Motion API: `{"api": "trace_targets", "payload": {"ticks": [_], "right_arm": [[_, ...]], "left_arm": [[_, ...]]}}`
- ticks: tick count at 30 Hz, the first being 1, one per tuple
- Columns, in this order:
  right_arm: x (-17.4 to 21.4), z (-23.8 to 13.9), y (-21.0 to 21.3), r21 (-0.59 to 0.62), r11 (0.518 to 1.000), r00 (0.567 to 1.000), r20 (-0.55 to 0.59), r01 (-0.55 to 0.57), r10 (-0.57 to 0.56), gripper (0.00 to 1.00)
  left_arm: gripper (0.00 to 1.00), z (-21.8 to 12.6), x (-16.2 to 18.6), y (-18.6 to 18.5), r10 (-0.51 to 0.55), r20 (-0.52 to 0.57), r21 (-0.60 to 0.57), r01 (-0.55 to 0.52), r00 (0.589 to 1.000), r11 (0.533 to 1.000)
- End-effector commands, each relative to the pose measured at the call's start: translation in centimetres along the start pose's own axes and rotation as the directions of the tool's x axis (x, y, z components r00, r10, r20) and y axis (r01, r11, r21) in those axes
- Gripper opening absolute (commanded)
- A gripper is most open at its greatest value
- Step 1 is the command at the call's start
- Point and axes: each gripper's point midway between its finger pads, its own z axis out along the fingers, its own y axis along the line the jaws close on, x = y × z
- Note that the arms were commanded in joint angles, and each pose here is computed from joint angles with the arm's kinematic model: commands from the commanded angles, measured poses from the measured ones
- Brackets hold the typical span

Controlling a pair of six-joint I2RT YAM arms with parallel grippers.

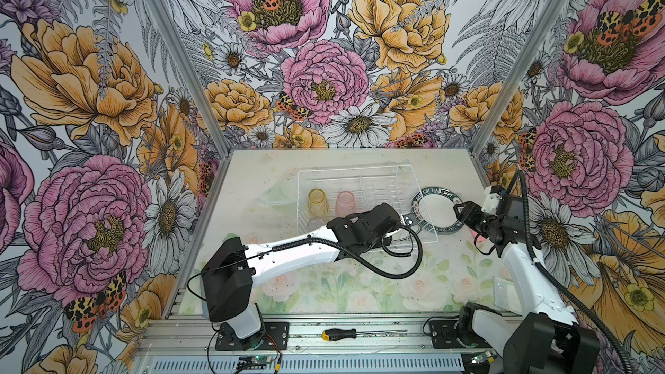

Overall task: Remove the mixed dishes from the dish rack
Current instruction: 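Close the left gripper on the rim of the white red-lettered plate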

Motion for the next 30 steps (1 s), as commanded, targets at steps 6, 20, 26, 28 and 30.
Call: {"api": "trace_targets", "payload": {"ticks": [6, 20, 26, 28, 30], "right_arm": [[0.3, 0.4, -0.1, -0.004, 1.000, 1.000, -0.006, 0.029, -0.029, 0.59], [0.4, 0.6, 0.1, -0.016, 0.999, 1.000, -0.013, 0.028, -0.028, 0.59], [0.7, 0.7, 0.1, -0.018, 0.999, 0.999, -0.019, 0.028, -0.028, 0.59], [0.8, 0.8, 0.1, -0.019, 0.999, 0.999, -0.019, 0.028, -0.028, 0.59], [0.9, 0.8, 0.1, -0.018, 1.000, 0.999, -0.023, 0.026, -0.026, 0.59]], "left_arm": [[0.00, 0.1, -3.7, 0.4, 0.060, 0.065, -0.070, -0.056, 0.996, 0.996], [0.00, -1.7, -4.8, 3.2, 0.050, 0.081, -0.167, -0.036, 0.995, 0.985], [0.00, -2.3, -5.5, 4.3, 0.057, 0.106, -0.216, -0.033, 0.993, 0.976], [0.00, -2.5, -5.7, 4.6, 0.060, 0.113, -0.231, -0.032, 0.992, 0.973], [0.00, -2.7, -5.9, 4.9, 0.061, 0.118, -0.246, -0.030, 0.991, 0.969]]}}
